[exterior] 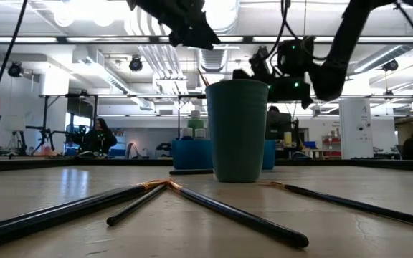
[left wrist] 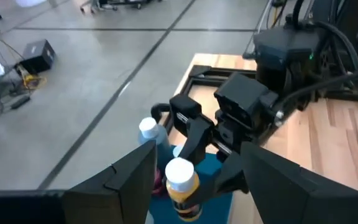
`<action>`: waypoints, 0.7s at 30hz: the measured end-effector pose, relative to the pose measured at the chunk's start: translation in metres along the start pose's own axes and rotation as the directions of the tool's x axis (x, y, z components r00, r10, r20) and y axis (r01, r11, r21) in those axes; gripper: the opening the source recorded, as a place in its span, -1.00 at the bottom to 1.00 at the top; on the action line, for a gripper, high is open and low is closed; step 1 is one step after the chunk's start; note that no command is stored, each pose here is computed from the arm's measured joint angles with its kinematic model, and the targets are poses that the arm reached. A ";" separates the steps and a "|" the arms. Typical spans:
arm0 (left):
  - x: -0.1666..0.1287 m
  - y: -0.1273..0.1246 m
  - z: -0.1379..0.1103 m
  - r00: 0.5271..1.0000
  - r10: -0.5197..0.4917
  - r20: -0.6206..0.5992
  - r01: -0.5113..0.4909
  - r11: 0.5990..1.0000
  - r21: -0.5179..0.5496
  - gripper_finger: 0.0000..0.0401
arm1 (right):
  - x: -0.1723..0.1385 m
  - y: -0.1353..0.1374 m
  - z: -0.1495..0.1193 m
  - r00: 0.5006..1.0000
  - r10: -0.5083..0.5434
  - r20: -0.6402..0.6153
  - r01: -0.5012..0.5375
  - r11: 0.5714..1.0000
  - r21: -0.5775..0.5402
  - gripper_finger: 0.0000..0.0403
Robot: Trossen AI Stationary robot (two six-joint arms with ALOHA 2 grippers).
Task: Pick & Place Paint Supplies
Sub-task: Put the yellow paint bottle into the blue bin
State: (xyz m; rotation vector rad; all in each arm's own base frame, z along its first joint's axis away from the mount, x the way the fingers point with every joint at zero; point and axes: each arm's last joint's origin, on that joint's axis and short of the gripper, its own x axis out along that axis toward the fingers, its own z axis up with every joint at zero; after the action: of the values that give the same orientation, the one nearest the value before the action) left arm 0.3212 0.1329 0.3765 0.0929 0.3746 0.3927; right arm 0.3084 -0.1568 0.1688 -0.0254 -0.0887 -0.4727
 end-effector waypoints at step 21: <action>-0.007 -0.001 -0.030 0.987 -0.005 -0.160 0.007 1.000 0.013 0.18 | -0.009 0.018 0.007 0.983 0.148 -0.110 -0.154 0.987 -0.046 -0.39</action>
State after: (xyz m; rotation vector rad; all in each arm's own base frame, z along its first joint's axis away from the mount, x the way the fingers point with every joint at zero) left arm 0.3040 0.1300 0.3513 0.0734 0.5360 0.3932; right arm 0.3077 -0.1363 0.1746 -0.0595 0.0303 -0.3238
